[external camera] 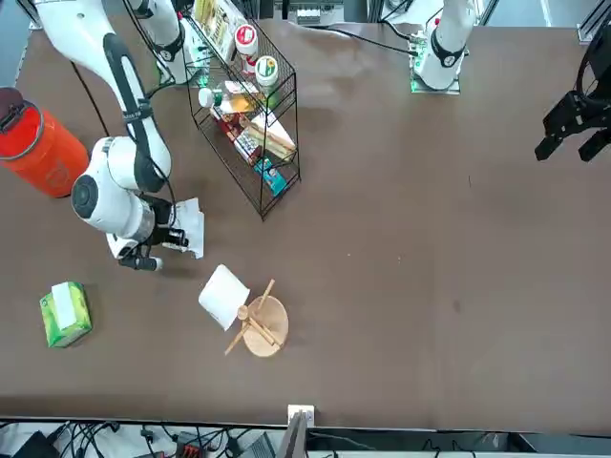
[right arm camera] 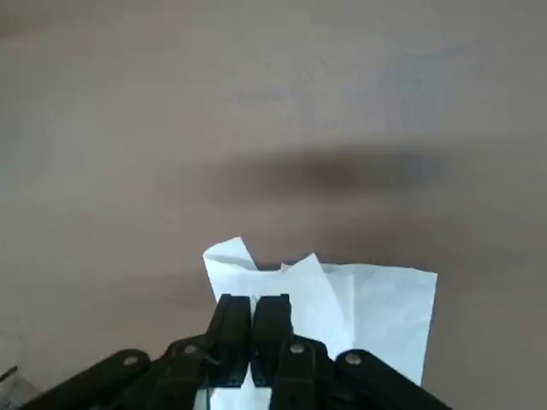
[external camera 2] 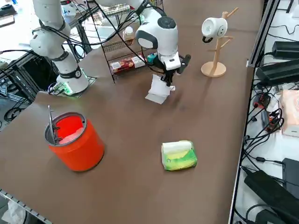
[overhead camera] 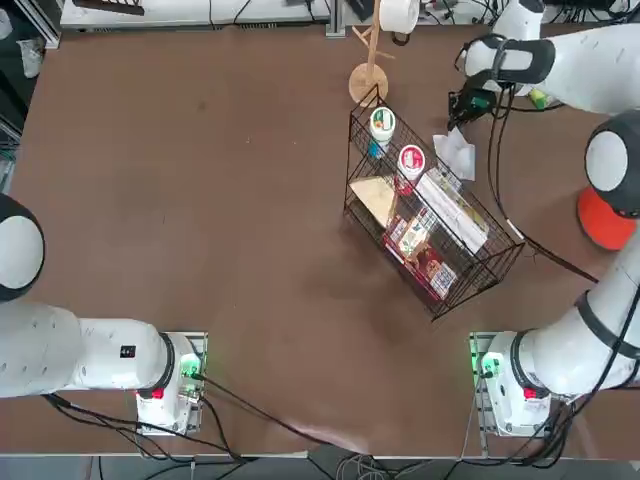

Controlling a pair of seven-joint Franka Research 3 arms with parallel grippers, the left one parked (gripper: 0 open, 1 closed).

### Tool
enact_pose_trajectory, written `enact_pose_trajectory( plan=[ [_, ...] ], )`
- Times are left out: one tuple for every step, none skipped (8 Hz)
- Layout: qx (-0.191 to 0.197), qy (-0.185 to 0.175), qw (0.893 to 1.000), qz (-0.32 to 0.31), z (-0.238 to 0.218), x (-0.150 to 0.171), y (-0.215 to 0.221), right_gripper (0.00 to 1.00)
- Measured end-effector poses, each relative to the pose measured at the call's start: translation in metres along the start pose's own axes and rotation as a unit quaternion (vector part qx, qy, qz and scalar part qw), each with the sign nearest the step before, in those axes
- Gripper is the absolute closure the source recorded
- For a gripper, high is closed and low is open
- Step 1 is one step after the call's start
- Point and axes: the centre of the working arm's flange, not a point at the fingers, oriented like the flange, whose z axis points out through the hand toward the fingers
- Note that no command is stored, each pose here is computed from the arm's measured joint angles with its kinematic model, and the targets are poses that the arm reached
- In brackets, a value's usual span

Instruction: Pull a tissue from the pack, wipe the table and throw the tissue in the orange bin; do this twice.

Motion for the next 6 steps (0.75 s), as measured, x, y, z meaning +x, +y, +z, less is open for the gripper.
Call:
enact_pose_trajectory(
  plan=[
    [-0.002, 0.007, 1.000, -0.001, 0.007, -0.004, -0.002, 0.95],
    [-0.004, 0.008, 1.000, -0.002, 0.014, -0.007, -0.003, 0.92],
    [-0.005, 0.007, 1.000, -0.003, 0.017, -0.008, -0.004, 0.87],
    [-0.005, 0.007, 1.000, -0.004, 0.017, -0.009, -0.005, 0.82],
    [-0.005, 0.006, 1.000, -0.005, 0.018, -0.009, -0.006, 0.75],
    [-0.006, 0.005, 1.000, -0.005, 0.020, -0.010, -0.006, 0.70]
  ],
)
